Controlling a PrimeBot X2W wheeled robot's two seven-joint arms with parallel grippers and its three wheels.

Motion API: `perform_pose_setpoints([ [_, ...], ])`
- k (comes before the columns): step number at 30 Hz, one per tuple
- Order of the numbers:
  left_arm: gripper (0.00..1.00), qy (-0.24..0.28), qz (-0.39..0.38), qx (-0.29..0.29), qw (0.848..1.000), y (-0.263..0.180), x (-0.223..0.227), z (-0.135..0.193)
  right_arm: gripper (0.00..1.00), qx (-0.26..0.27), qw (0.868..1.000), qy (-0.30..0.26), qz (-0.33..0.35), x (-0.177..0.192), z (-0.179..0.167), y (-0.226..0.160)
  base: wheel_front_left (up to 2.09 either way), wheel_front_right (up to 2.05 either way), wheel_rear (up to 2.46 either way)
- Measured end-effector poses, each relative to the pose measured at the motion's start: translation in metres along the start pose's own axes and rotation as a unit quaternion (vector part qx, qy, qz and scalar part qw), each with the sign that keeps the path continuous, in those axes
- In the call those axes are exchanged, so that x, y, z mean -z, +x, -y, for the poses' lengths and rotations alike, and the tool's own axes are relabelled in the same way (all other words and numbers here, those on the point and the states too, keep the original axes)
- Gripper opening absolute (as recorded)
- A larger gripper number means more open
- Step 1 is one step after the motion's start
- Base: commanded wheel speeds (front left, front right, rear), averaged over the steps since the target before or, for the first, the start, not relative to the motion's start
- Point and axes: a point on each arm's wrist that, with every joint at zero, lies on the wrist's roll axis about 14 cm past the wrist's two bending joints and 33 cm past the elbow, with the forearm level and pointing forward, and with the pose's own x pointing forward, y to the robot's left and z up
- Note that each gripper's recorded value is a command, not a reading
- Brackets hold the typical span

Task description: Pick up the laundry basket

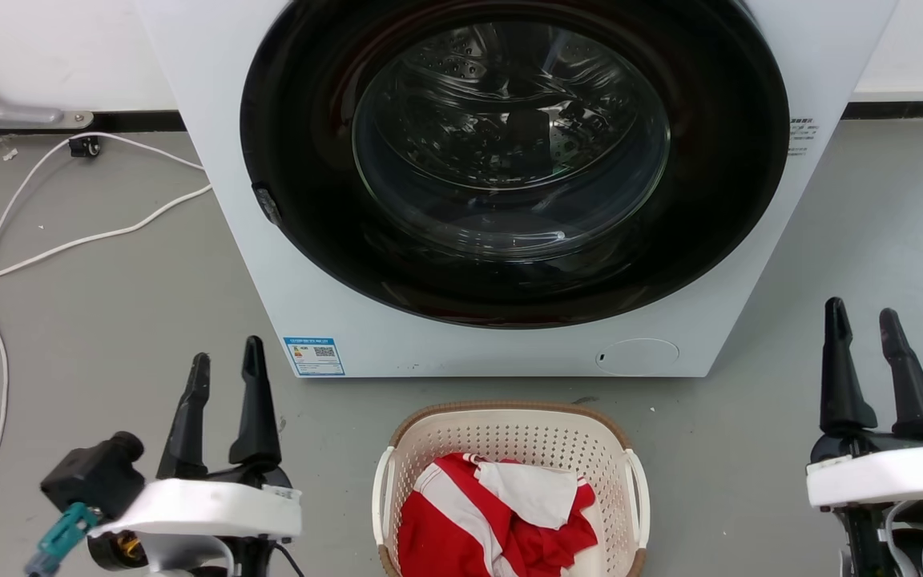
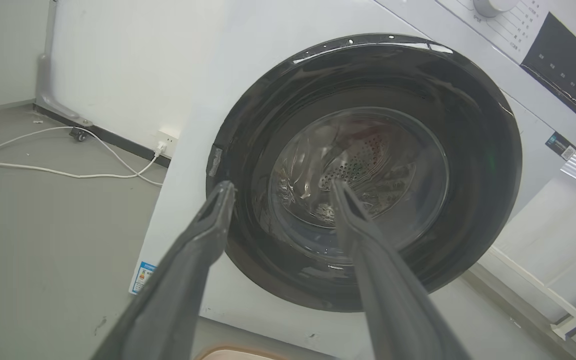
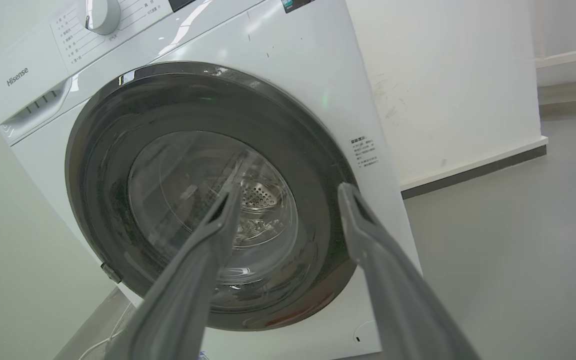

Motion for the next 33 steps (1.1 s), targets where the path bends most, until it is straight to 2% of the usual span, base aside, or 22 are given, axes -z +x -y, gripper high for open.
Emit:
perform_pose_setpoints([
  [8,1.00,0.083,-0.010,0.024,0.996,-0.002,0.009,0.014,1.00,-0.010,0.999,-0.044,-0.024,0.016,-0.004,-0.007,0.00,0.00,0.00],
  [13,1.00,0.116,-0.018,0.033,0.993,-0.004,0.016,0.020,1.00,-0.020,0.996,-0.077,-0.038,0.027,-0.008,-0.010,0.00,0.00,0.00],
  [22,1.00,0.195,-0.030,0.056,0.979,-0.009,0.030,0.028,1.00,-0.021,0.989,-0.130,-0.061,0.042,-0.001,-0.015,0.00,0.00,0.00],
  [33,1.00,0.222,-0.059,0.069,0.971,-0.018,0.052,0.025,1.00,-0.039,0.984,-0.162,-0.059,0.044,-0.009,-0.016,0.00,0.00,0.00],
])
